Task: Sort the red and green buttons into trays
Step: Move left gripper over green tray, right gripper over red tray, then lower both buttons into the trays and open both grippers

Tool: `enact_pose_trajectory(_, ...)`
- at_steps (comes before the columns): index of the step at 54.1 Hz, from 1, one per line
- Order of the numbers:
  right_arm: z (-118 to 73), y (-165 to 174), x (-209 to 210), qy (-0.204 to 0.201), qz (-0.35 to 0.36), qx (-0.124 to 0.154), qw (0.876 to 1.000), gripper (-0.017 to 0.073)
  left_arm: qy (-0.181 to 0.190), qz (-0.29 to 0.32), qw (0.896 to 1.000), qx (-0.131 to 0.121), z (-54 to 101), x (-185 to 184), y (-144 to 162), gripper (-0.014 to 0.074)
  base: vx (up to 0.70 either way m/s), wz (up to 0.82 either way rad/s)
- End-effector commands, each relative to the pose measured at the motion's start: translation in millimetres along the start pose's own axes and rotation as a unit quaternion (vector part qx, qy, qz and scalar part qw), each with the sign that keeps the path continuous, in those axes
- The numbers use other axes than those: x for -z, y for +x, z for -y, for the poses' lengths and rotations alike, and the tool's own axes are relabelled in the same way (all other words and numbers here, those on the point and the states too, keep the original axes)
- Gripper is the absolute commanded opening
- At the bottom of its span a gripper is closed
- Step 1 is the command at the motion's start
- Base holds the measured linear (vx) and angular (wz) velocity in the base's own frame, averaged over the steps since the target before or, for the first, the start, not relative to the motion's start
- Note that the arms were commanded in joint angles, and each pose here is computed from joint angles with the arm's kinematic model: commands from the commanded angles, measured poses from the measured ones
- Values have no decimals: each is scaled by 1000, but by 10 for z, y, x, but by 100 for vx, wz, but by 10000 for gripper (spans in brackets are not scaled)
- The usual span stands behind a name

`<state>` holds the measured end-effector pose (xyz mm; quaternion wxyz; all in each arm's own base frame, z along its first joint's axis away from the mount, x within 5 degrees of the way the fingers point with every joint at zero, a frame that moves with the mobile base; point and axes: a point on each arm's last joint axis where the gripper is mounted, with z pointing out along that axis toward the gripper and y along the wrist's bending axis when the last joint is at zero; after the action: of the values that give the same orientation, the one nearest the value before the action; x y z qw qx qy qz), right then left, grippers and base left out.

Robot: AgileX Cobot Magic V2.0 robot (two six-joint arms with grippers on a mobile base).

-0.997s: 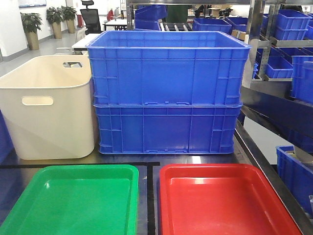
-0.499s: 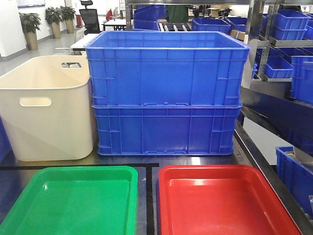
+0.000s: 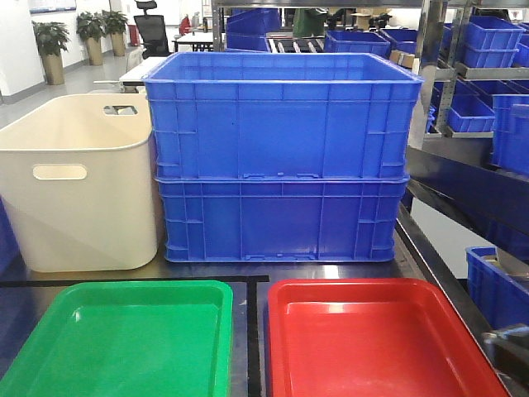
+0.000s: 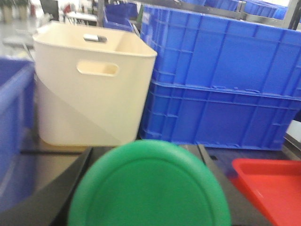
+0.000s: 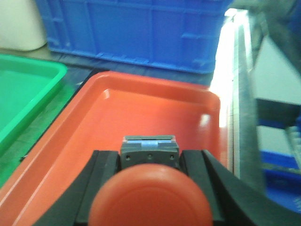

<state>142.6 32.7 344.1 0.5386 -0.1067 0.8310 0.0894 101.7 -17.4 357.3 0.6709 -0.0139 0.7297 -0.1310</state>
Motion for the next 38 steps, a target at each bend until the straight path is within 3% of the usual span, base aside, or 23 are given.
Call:
enact_pose_trajectory(1,5,-200,-132,-9,56,-9,998,-9,14,16,999,42,33,-203,-91,3,0,0)
enact_pose_trajectory(11,-10,-142,-574,-51,14,-11,999,-9,17,-58,993,102,32,-643,62,3,0,0)
enact_pose_trajectory(14,-14,-118,-693,-63,5,-15,998,-9,21,-76,991,106,44,-775,70,3,0,0)
enact_pose_trajectory(18,-12,-80,-862,-75,-5,-17,997,-9,35,-98,991,80,83,-997,69,3,0,0)
enact_pose_trajectory(24,-11,-4,-1101,-91,-23,-58,994,-8,63,-116,991,23,186,-1280,64,3,0,0)
enact_pose_trajectory(28,1,42,-1226,-93,-31,-71,993,-6,78,-137,987,3,248,-1461,139,3,0,0)
enact_pose_trajectory(38,27,176,-1439,-94,-62,-75,991,9,71,-200,977,3,229,-1789,491,12,0,0)
